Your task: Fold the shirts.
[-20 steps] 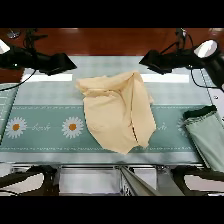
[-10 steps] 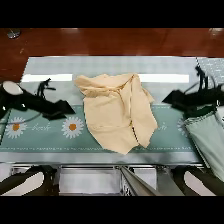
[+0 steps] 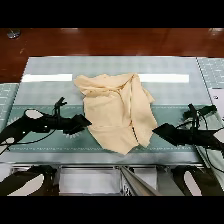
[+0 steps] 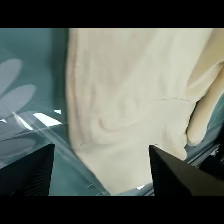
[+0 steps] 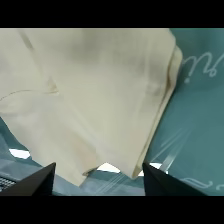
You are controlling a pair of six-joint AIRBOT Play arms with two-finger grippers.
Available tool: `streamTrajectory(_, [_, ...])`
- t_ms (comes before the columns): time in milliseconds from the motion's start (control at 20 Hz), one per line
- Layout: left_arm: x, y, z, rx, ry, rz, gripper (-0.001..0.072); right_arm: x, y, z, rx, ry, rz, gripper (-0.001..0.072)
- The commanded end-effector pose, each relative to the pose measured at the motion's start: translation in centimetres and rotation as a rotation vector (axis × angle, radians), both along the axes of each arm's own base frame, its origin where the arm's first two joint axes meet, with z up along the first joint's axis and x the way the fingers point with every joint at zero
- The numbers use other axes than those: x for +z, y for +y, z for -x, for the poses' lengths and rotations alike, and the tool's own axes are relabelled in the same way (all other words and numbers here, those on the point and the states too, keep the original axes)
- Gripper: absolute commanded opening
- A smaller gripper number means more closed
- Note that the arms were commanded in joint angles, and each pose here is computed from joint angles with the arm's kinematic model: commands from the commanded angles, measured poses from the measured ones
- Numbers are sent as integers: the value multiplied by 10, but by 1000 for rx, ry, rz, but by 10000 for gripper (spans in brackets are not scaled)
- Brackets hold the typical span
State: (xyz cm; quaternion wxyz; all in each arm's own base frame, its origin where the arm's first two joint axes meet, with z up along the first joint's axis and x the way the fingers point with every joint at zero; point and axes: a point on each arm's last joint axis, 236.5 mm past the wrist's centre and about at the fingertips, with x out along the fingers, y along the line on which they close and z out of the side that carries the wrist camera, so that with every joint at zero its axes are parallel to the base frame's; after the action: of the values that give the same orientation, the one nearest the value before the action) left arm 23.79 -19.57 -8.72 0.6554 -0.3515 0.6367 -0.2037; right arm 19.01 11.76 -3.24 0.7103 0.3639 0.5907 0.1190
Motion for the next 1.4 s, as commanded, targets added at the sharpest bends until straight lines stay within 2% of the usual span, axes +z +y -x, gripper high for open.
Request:
streamTrajectory(0, [-14,-22,-8,6,-41,-59,699,-5,2,11,1,35,-6,626])
streamTrajectory(150, [-2,-31,-26,22,-77,-36,684,-10,-2,19,12,69,21,626])
streamTrajectory(200, [2,-33,-33,19,-97,-33,394,-15,-7,25,17,97,47,626])
streamTrajectory(250, [7,-34,-38,3,-130,-33,34,-20,-11,30,13,123,70,626])
streamTrajectory(350, [17,-35,-50,-26,-194,-33,25,-26,-15,35,3,152,88,626])
streamTrajectory(650, [25,-38,-51,-42,-198,-14,25,-37,4,49,-14,211,-14,625])
streamTrajectory(1000, [26,-39,-49,-49,-192,-9,25,-52,25,31,-2,250,-153,625])
streamTrajectory(1250, [26,-40,-48,-53,-189,-6,26,-64,60,16,73,246,-147,625])
streamTrajectory(1350, [26,-40,-47,-57,-186,-3,26,-59,71,-1,102,205,-133,548])
